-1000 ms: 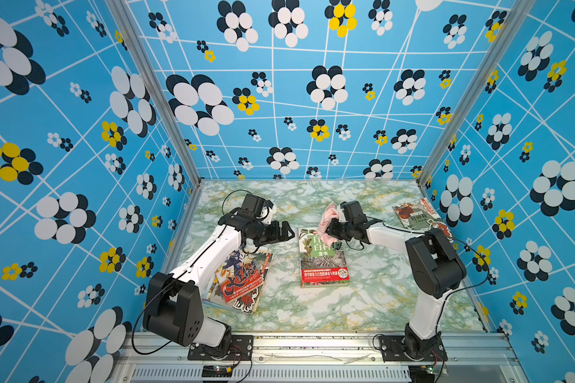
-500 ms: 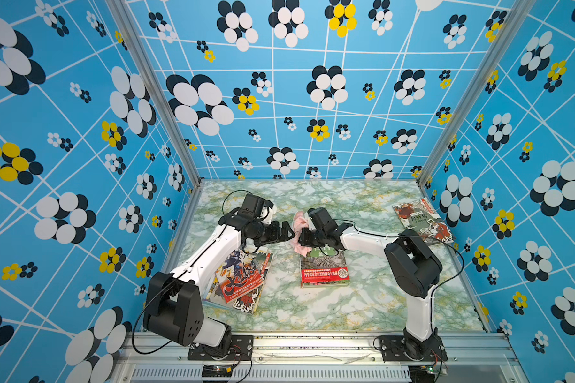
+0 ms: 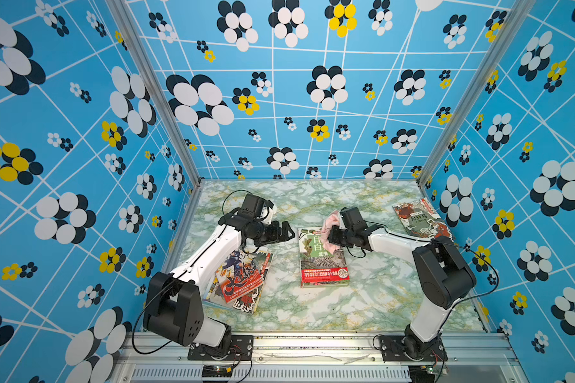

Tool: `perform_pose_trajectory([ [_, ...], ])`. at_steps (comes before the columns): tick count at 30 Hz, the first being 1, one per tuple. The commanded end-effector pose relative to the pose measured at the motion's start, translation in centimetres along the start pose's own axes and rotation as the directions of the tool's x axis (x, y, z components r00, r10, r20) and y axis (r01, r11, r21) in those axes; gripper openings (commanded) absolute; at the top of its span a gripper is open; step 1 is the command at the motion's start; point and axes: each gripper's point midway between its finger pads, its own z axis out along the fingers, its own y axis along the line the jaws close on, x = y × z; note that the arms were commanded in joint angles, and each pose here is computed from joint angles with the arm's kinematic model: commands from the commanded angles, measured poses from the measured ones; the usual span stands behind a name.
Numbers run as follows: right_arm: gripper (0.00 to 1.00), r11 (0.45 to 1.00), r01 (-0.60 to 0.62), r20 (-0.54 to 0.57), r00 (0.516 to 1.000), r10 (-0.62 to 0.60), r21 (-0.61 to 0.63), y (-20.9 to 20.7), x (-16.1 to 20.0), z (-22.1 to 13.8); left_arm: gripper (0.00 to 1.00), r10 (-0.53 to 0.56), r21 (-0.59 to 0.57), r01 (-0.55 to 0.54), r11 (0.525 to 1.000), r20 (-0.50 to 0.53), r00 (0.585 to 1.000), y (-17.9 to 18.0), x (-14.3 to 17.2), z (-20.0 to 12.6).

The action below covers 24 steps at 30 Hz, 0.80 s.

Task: Wipe the cover of the book
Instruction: Wipe the dirt from the cover of the book.

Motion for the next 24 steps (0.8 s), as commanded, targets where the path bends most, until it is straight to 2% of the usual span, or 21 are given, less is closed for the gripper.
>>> perform_pose_trajectory([
  [1, 0.0, 0.993, 0.12, -0.212, 0.971, -0.114, 0.015, 2.7, 7.6, 3.0, 0.99, -0.006, 0.0, 0.006, 1.0, -0.027, 1.0, 0.5, 0.6, 0.5],
  [3, 0.0, 0.991, 0.134, -0.238, 0.962, -0.135, -0.023, 4.5, 8.7, 3.7, 0.99, -0.005, 0.001, 0.005, 1.0, -0.03, 1.0, 0.4, 0.7, 0.6],
  [5, 0.0, 0.993, 0.117, -0.239, 0.964, -0.118, -0.02, 4.1, 9.0, 3.9, 0.99, -0.001, 0.001, 0.001, 1.0, -0.033, 0.999, 0.4, 0.8, 0.6],
  [12, 0.0, 0.982, -0.033, -0.172, 0.983, 0.066, 0.188, -6.8, 7.1, -0.2, 0.99, 0.001, 0.007, -0.001, 1.0, -0.032, 0.999, 0.1, 0.7, 0.6],
  [15, 0.0, 0.971, -0.043, -0.136, 0.988, 0.077, 0.236, -8.6, 7.1, -1.6, 0.99, 0.001, 0.009, -0.001, 1.0, -0.031, 1.0, 0.1, 0.7, 0.6],
  [18, 0.0, 0.979, -0.054, -0.136, 0.987, 0.082, 0.198, -7.1, 7.4, -1.1, 0.99, -0.001, 0.011, 0.001, 1.0, -0.033, 0.999, 0.1, 0.7, 0.6],
  [20, 0.0, 0.987, -0.017, -0.154, 0.987, 0.042, 0.162, -4.6, 8.0, 0.0, 0.99, -0.001, 0.011, 0.001, 1.0, -0.036, 0.999, 0.1, 0.8, 0.7],
  [24, 0.0, 0.997, 0.072, -0.231, 0.971, -0.064, 0.028, 2.6, 10.6, 2.6, 0.99, -0.002, 0.011, 0.002, 1.0, -0.04, 0.999, 0.1, 0.9, 0.8],
])
